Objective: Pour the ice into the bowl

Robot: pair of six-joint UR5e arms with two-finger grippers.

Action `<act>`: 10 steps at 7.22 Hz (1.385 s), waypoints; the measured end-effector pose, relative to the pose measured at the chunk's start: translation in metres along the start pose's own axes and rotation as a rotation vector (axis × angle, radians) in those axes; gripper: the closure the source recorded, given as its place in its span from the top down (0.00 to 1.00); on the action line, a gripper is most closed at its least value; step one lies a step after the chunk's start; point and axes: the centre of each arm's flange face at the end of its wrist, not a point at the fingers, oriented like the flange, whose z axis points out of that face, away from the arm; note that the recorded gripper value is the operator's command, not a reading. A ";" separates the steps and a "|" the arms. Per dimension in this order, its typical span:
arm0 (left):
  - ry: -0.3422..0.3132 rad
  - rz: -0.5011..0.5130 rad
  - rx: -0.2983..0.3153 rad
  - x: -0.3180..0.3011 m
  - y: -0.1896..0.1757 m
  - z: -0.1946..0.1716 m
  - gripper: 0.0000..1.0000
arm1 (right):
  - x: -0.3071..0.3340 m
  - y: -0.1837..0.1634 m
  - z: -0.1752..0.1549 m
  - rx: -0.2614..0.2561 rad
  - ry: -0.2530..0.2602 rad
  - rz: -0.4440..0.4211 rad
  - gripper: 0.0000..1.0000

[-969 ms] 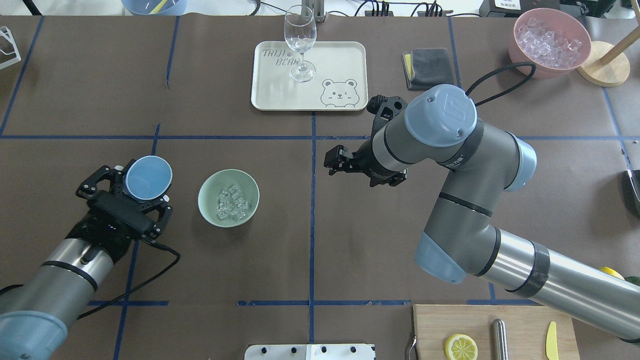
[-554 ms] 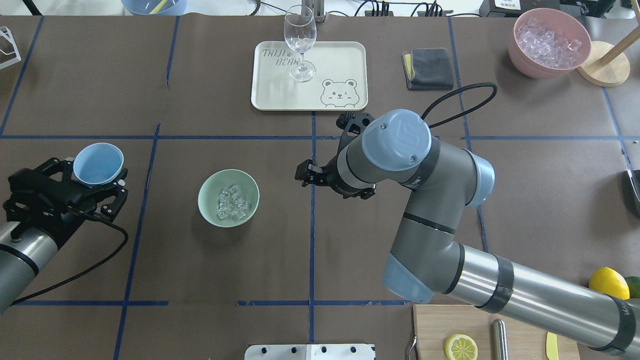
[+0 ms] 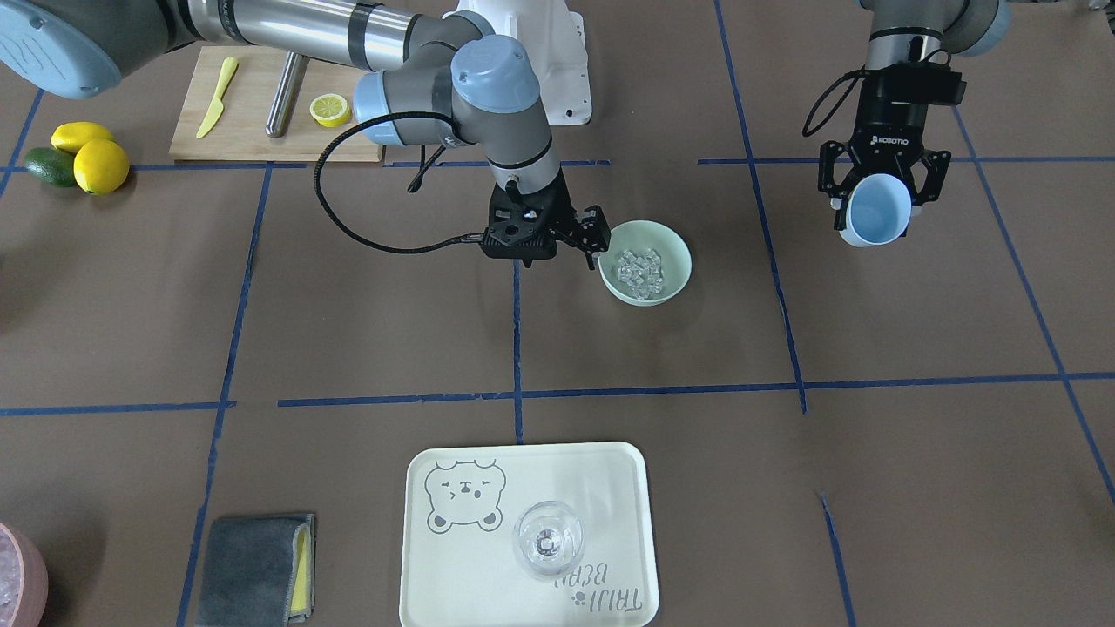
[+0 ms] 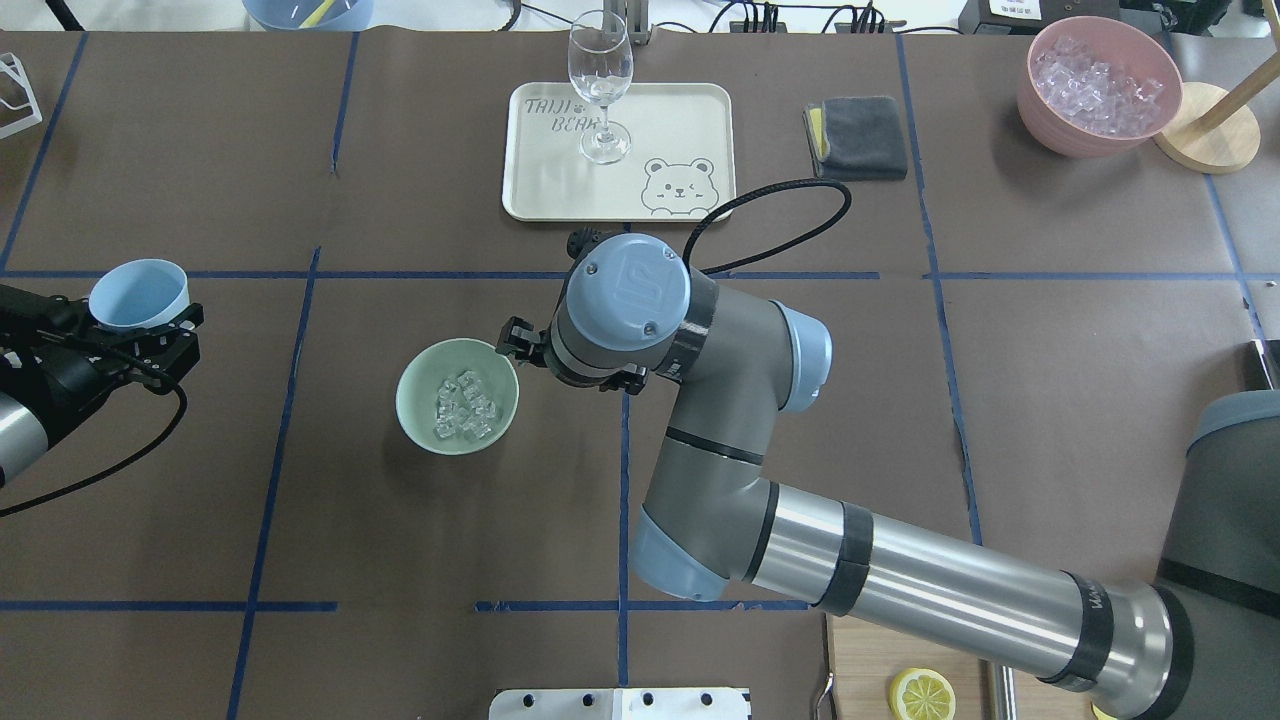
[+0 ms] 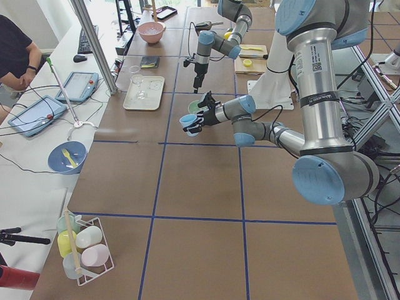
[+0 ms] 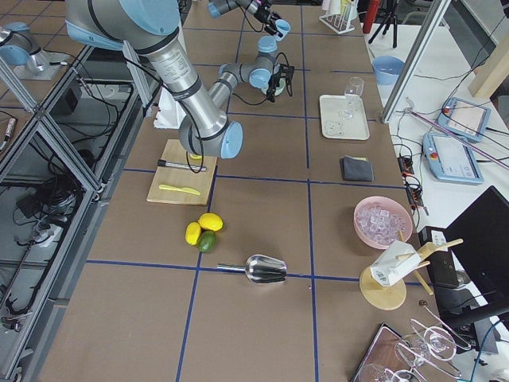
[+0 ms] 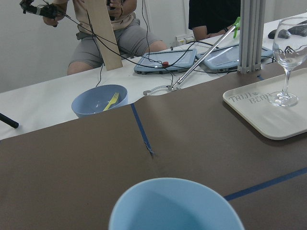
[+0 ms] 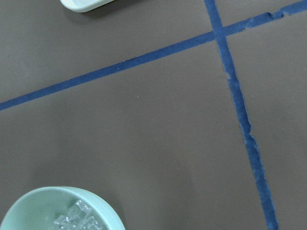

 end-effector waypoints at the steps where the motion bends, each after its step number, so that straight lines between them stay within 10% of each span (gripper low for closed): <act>1: 0.019 -0.026 0.013 -0.016 0.011 0.006 0.00 | -0.013 0.005 0.005 -0.002 0.004 -0.003 1.00; 4: 0.031 -0.055 0.042 -0.043 0.026 0.013 0.00 | -0.035 0.032 0.033 -0.013 0.042 -0.020 0.86; 5: 0.026 -0.056 0.045 -0.047 0.026 0.013 0.00 | -0.037 0.039 0.043 -0.017 0.056 -0.025 0.19; 6: 0.020 -0.055 0.045 -0.051 0.026 0.013 0.00 | -0.038 0.043 0.047 -0.019 0.064 -0.027 0.00; 10: 0.028 -0.190 0.059 -0.101 0.076 0.026 0.00 | -0.047 0.046 0.043 -0.022 0.054 -0.037 0.00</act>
